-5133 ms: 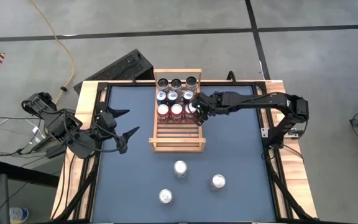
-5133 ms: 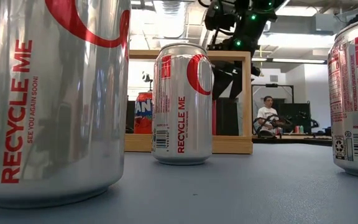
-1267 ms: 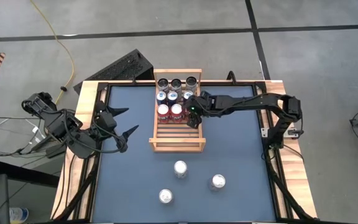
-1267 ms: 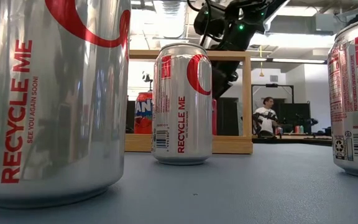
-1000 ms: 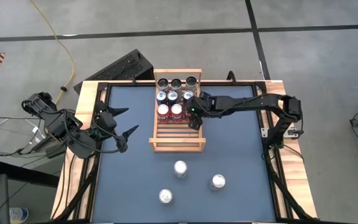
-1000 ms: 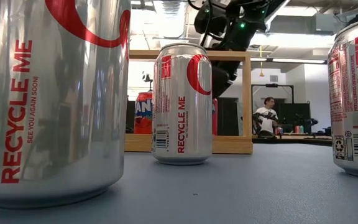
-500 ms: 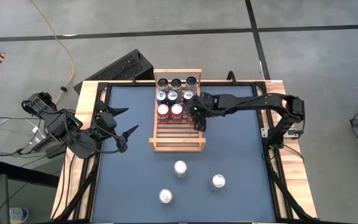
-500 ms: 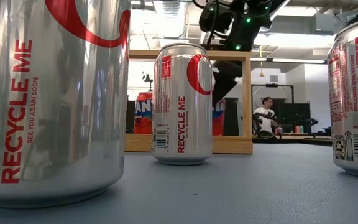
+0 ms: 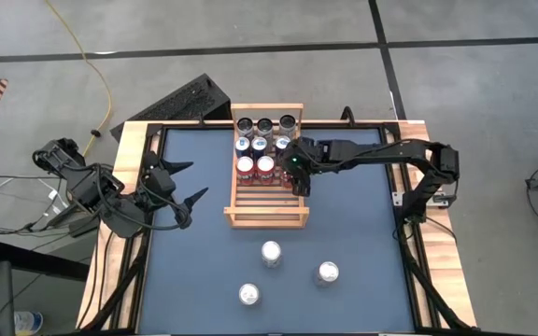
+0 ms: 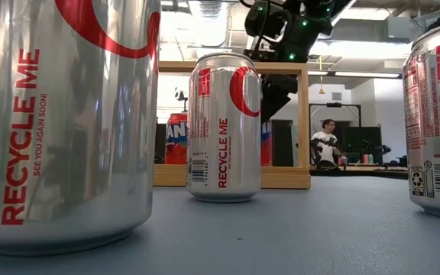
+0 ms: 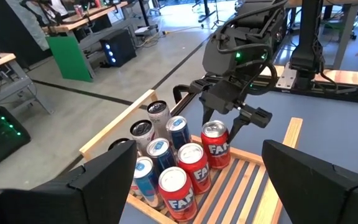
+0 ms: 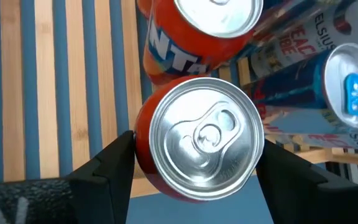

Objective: Place canned beverage on shelf
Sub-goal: Put the orange soda can on the shelf aligned with the other orange soda cans

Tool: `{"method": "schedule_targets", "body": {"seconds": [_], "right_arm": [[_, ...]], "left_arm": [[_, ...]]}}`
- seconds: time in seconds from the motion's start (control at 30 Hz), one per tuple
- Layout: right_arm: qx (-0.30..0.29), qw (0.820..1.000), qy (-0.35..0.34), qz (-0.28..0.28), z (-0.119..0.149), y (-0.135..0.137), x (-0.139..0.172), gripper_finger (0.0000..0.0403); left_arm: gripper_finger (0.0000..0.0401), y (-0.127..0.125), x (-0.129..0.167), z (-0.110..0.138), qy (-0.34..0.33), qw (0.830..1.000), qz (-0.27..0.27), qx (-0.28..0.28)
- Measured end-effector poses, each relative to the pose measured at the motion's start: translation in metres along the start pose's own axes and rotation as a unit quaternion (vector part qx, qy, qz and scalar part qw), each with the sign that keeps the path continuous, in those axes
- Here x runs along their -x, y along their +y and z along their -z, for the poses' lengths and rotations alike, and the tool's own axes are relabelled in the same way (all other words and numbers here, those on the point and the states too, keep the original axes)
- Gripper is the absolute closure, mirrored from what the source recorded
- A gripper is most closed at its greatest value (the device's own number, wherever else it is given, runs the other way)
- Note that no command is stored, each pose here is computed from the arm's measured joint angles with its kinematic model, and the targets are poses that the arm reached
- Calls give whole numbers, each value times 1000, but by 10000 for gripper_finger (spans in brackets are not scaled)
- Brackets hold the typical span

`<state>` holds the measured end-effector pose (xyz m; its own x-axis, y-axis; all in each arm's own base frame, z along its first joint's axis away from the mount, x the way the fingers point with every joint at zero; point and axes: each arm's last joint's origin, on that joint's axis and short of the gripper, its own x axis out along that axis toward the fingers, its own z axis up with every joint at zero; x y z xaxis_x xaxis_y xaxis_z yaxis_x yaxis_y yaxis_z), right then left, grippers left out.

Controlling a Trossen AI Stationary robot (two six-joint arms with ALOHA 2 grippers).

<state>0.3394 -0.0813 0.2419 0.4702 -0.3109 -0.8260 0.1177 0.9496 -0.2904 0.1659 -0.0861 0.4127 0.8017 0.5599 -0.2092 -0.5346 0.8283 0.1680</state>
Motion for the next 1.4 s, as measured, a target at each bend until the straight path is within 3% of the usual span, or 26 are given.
{"method": "schedule_targets", "body": {"seconds": [0.3, 0.53, 0.9, 1.4], "right_arm": [[5, 1000, -3, -20, 1, -3, -1, 133], [57, 998, -1, -20, 1, -5, -4, 133], [81, 997, 0, -16, 2, -9, -5, 133], [88, 996, -14, -21, 1, -14, -6, 133]], "left_arm": [[67, 0, 0, 0, 0, 1000, -1, -2], [67, 0, 0, 0, 0, 1000, 0, -2], [67, 0, 0, 0, 1, 1000, -1, -4], [67, 0, 0, 1, 2, 1000, -1, -6]]}}
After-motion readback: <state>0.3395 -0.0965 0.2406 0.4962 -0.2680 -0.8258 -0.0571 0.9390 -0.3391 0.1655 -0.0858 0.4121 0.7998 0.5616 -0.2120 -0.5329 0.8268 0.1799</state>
